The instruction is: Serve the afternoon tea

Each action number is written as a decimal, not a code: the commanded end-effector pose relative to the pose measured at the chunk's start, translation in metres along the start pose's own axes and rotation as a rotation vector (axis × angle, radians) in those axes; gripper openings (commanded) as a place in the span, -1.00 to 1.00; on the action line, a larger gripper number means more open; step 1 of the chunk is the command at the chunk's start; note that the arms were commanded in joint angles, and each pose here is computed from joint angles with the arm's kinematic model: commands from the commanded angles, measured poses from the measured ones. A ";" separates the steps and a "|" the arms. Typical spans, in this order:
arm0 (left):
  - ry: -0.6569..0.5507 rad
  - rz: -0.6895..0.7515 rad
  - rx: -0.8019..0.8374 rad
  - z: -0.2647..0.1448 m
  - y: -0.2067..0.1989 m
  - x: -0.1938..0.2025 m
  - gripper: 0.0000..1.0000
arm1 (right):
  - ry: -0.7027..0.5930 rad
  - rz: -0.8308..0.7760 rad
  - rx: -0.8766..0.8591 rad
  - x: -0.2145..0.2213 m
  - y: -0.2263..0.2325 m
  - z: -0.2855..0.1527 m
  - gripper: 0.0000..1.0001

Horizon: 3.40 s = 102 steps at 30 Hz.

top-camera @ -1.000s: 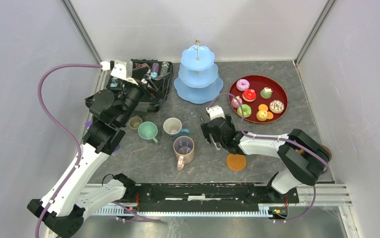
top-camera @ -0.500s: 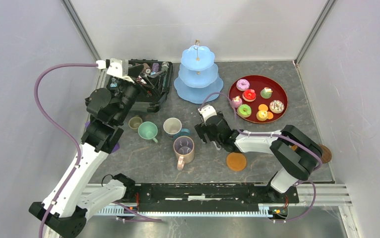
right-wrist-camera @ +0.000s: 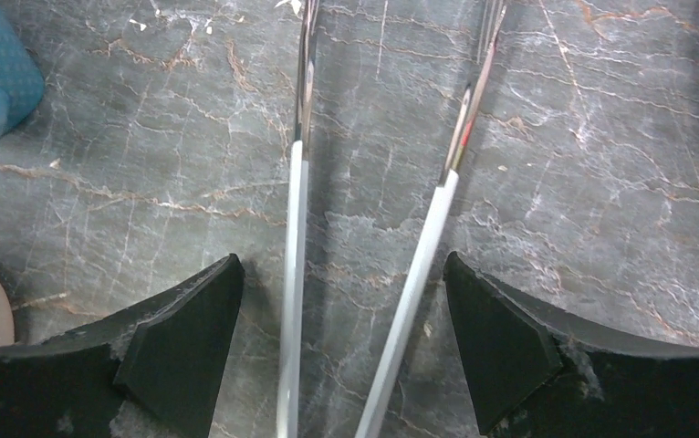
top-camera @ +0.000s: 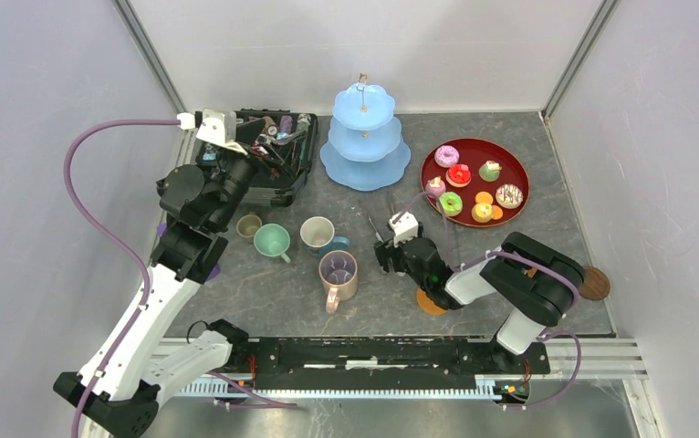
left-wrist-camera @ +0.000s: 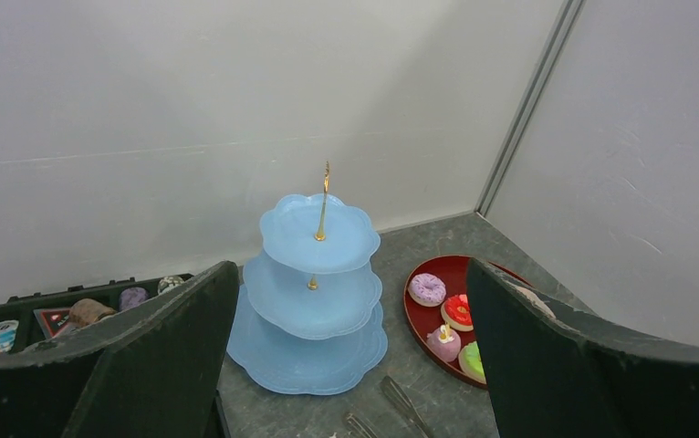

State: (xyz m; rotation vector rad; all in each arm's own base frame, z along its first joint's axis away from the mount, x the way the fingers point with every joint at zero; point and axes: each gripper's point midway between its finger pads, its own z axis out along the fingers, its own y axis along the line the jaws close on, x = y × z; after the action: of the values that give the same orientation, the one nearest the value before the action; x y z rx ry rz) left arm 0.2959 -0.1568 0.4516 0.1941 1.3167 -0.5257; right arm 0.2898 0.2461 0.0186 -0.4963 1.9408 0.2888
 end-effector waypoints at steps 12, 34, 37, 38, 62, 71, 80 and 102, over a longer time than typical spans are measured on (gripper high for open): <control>-0.044 0.047 -0.035 0.001 0.008 -0.010 1.00 | -0.068 -0.136 -0.036 -0.002 0.002 0.006 0.80; -0.026 0.073 -0.077 0.005 0.017 0.000 1.00 | 0.057 -0.016 -0.046 -0.017 0.010 -0.008 0.13; 0.004 0.085 -0.120 0.011 0.023 0.009 1.00 | 0.075 0.007 -0.057 -0.026 0.010 -0.020 0.08; 0.016 0.089 -0.132 0.013 0.024 0.011 1.00 | 0.076 0.021 -0.062 -0.030 0.009 -0.025 0.07; 0.098 0.108 -0.114 -0.001 0.013 0.035 0.92 | 0.173 0.069 0.097 -0.107 -0.090 -0.093 -0.02; 0.093 0.124 -0.147 -0.001 0.015 0.038 0.94 | 0.220 0.186 0.243 -0.113 -0.157 -0.100 -0.03; 0.243 0.103 -0.127 0.000 0.006 0.044 1.00 | 0.254 0.212 0.331 -0.104 -0.186 -0.121 -0.01; 0.270 0.175 -0.154 -0.031 0.024 0.087 1.00 | 0.280 0.213 0.258 -0.085 -0.180 -0.114 0.11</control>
State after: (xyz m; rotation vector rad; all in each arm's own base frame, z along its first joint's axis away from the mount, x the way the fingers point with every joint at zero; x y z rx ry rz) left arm 0.2959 -0.1474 0.3414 0.2378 1.6451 -0.2695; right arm 0.3030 0.0536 0.1388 -0.1468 2.3267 0.0791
